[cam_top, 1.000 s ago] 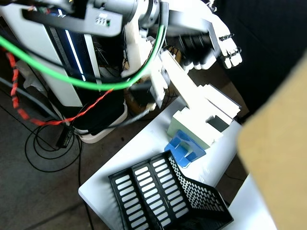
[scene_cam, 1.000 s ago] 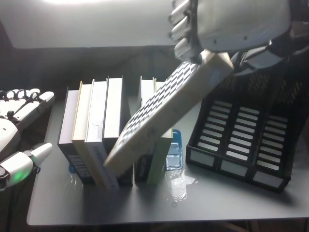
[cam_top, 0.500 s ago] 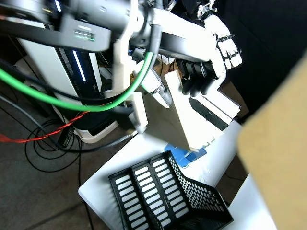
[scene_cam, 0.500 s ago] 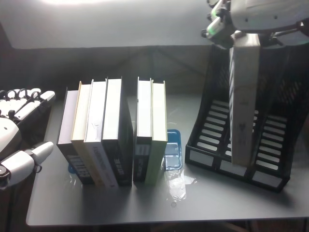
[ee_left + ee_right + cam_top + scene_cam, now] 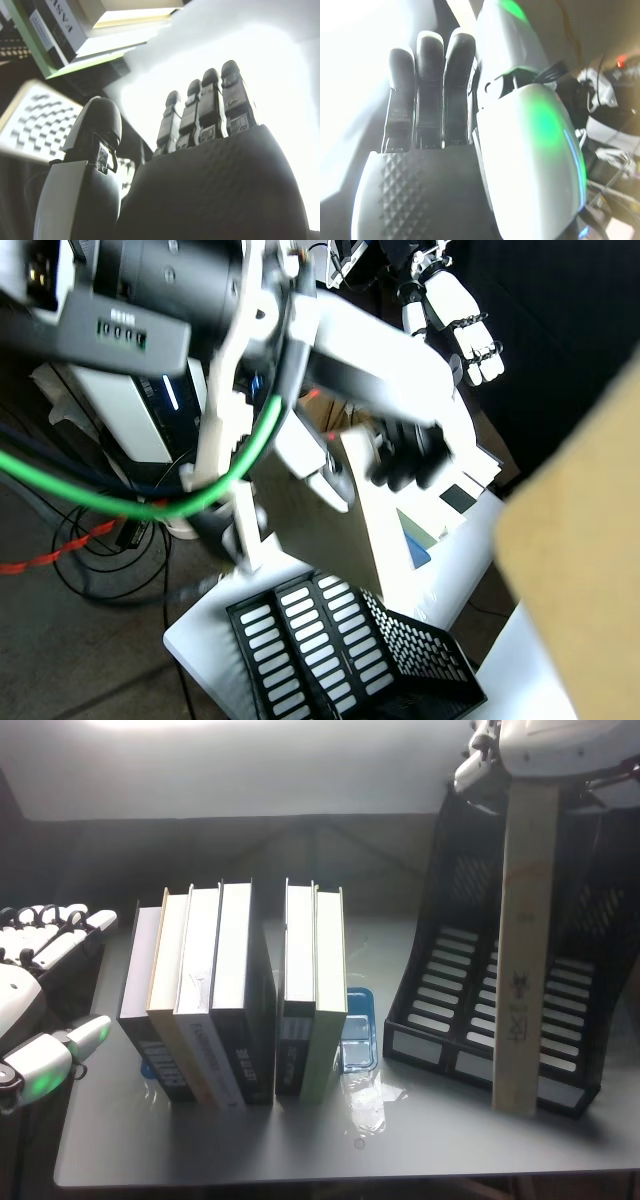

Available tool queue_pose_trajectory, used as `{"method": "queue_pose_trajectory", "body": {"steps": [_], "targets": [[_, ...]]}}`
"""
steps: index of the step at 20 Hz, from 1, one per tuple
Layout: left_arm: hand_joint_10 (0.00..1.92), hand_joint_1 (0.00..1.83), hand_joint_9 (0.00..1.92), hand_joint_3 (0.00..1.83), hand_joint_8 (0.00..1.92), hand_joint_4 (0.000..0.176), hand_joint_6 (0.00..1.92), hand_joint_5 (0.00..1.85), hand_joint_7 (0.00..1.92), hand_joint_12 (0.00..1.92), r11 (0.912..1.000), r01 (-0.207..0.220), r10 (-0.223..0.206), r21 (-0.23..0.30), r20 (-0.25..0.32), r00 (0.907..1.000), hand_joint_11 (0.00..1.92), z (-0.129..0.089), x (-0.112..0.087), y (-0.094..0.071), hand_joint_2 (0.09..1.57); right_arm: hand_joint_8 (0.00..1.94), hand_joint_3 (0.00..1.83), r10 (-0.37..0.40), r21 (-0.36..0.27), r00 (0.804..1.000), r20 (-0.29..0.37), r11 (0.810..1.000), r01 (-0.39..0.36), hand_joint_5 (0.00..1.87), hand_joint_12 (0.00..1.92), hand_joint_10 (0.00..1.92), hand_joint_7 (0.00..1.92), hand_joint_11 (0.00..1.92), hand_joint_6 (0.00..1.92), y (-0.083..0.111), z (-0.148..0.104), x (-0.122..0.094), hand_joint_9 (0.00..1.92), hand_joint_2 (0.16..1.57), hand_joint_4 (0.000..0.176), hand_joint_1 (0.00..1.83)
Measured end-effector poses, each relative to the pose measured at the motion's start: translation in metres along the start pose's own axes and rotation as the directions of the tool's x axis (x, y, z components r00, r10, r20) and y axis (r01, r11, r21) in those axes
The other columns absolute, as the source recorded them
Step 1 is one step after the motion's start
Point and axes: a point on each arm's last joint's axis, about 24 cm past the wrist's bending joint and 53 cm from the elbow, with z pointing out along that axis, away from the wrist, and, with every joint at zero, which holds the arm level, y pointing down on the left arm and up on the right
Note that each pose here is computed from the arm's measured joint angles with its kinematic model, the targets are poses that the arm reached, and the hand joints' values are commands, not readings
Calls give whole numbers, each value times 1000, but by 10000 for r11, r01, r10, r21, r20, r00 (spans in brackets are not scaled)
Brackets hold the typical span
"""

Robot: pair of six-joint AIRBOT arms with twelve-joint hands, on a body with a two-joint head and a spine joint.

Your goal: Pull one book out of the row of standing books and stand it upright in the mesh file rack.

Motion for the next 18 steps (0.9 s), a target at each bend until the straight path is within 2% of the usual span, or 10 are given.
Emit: {"method": "queue_pose_trajectory", "body": {"steps": [1, 3, 4, 5, 7, 8, 9, 11, 14, 18], "targets": [[0, 413, 0, 0, 0, 71, 5, 33, 0, 0, 10000, 6, -6, -6, 3, 10000, 0, 0, 0, 0, 1450, 1521, 2, 131, 89, 9998, -157, 9999, -129, 807, 1906, 1624, 795, 532, 1108, -3, 3, 6, 713, 1218, 0, 1210], [0, 419, 0, 0, 0, 71, 2, 30, 0, 0, 10000, 30, -30, -28, 21, 10000, 0, 0, 0, 1, 1447, 1508, 3, 354, 238, 9988, -332, 9991, -346, 746, 1889, 1608, 816, 546, 1184, -10, 8, 15, 725, 1229, 0, 1205], [0, 420, 0, 0, 0, 76, 1, 27, 0, 0, 10000, 43, -43, -31, 23, 10000, 0, 0, 0, 1, 1447, 1345, 0, 482, 401, 9982, -354, 9981, -468, 712, 1795, 1546, 827, 606, 1210, -15, 9, 18, 757, 1215, 0, 1321], [0, 448, 0, 0, 0, 70, 3, 33, 0, 0, 10000, 49, -49, -29, 19, 10000, 0, 0, 0, 1, 1444, 1309, 0, 585, 537, 9975, -396, 9970, -563, 703, 1778, 1540, 822, 584, 1238, -20, 12, 23, 755, 1213, 0, 1343], [0, 506, 0, 0, 0, 53, 6, 54, 0, 0, 10000, 50, -50, -29, 24, 10000, 0, 0, 0, 1, 1439, 1353, 2, 686, 807, 9960, -579, 9947, -638, 710, 1742, 1406, 875, 612, 1276, -30, 18, 35, 803, 1221, 0, 1201], [0, 517, 0, 0, 0, 53, 6, 57, 0, 0, 10000, 53, -53, -29, 22, 10000, 0, 0, 0, 1, 1438, 1384, 5, 761, 876, 9953, -595, 9936, -707, 687, 1704, 1373, 850, 607, 1320, -32, 19, 37, 791, 1235, 0, 1180], [0, 507, 0, 0, 0, 56, 3, 53, 0, 0, 10000, 57, -57, -43, 23, 10000, 0, 0, 0, 1, 1437, 1392, 5, 833, 968, 9943, -666, 9923, -766, 649, 1700, 1527, 784, 565, 1352, -35, 22, 42, 721, 1242, 0, 1302], [0, 512, 0, 0, 0, 49, 2, 60, 0, 0, 10000, 80, -80, -51, 41, 10000, 0, 0, 0, 1, 1434, 1421, 5, 874, 1122, 9932, -772, 9906, -785, 639, 1719, 1621, 713, 471, 1407, -39, 29, 47, 657, 1263, 0, 1322], [0, 480, 0, 2, 0, 50, 4, 45, 0, 0, 9998, 176, -175, -74, 46, 9998, 0, -1, 3, 1, 1441, 1370, 0, 951, 1340, 9917, -866, 9875, -830, 666, 1645, 1543, 756, 617, 1328, -44, 41, 52, 735, 1237, 0, 1337], [0, 512, 0, 0, 0, 50, 5, 49, 0, 0, 9996, 251, -250, -94, 70, 9997, 0, -1, 4, 2, 1440, 1379, 0, 890, 1471, 9926, -824, 9862, -762, 650, 1665, 1590, 707, 490, 1416, -49, 50, 52, 696, 1255, 0, 1329]]}}
